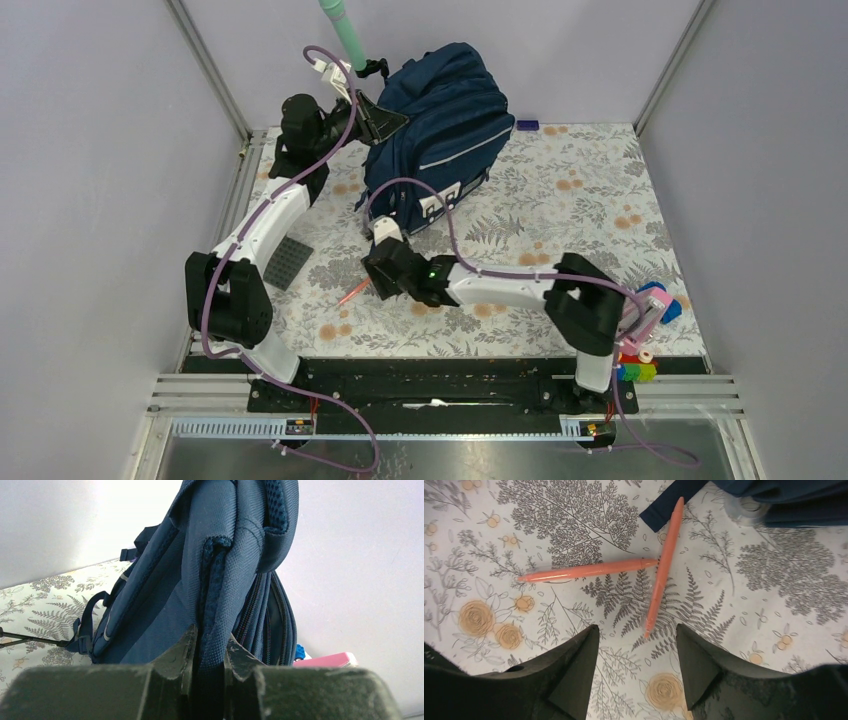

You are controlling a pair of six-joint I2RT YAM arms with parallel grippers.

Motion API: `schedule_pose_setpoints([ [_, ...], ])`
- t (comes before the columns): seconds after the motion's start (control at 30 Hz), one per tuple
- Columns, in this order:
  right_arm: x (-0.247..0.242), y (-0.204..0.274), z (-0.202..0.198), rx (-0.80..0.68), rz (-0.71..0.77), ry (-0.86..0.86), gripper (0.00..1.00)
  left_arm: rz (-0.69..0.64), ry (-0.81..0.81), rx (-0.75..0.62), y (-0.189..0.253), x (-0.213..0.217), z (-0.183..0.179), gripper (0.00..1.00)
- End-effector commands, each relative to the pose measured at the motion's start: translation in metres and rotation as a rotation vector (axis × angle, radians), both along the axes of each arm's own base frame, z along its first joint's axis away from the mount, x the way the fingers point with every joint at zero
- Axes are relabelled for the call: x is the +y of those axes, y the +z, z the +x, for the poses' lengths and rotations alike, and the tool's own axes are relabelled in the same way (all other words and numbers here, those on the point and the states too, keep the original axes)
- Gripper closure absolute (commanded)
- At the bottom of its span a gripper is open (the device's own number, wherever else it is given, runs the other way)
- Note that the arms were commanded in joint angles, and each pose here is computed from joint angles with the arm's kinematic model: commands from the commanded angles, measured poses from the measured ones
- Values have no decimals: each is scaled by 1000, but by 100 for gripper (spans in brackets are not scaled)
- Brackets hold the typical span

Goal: Pack the student bag
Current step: Pick up the stationery from the center of the board.

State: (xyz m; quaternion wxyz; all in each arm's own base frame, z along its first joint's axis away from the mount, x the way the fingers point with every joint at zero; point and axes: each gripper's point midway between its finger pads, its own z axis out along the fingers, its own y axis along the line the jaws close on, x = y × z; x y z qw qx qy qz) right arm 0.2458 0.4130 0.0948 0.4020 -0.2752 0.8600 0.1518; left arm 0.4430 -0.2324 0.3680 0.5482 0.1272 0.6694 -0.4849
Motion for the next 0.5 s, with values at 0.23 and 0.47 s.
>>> schedule_pose_setpoints([
  [0.23,14,-52,9,79,-134,-55,45,-88,40,-227,82,19,-20,100],
  [0.47,8,-65,17,92,-169,-91,51,-91,45,-231,84,22,-21,100],
])
